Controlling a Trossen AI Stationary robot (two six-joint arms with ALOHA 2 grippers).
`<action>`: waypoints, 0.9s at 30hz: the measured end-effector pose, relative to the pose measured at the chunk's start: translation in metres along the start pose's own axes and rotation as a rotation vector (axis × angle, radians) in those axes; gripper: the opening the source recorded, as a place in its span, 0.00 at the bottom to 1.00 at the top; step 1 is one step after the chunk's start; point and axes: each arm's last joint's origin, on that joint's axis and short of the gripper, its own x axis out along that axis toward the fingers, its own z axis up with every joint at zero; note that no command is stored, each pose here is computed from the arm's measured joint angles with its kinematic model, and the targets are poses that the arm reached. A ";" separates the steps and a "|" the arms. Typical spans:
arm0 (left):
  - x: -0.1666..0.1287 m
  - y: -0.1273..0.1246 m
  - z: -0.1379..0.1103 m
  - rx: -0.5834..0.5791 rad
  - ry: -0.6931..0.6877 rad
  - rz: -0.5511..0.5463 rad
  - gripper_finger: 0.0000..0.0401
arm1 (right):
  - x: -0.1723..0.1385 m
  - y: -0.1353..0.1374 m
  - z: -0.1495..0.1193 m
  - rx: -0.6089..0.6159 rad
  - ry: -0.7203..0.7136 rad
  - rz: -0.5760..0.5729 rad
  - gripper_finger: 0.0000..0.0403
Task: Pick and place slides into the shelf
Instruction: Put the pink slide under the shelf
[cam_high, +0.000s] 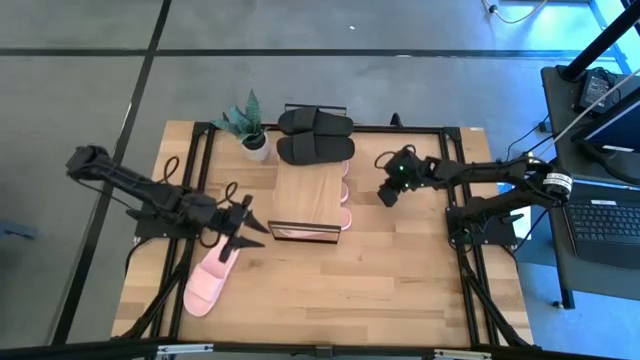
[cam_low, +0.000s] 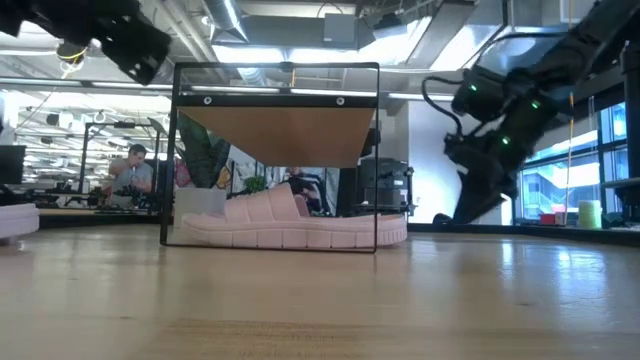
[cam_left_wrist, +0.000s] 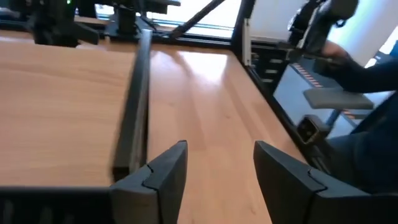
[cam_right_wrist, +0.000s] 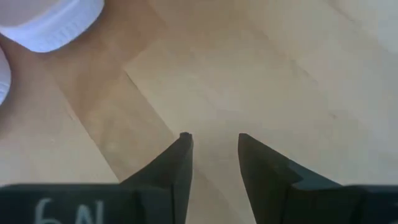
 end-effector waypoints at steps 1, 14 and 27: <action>0.000 -0.003 -0.001 0.003 0.001 -0.006 0.44 | 0.002 0.000 -0.005 0.005 -0.011 0.005 0.32; 0.003 -0.039 -0.015 -0.513 0.207 -0.050 0.44 | 0.003 -0.001 -0.002 0.012 -0.080 0.023 0.32; -0.004 -0.074 0.005 -0.963 0.580 -0.231 0.44 | 0.003 -0.001 -0.001 0.012 -0.087 0.029 0.32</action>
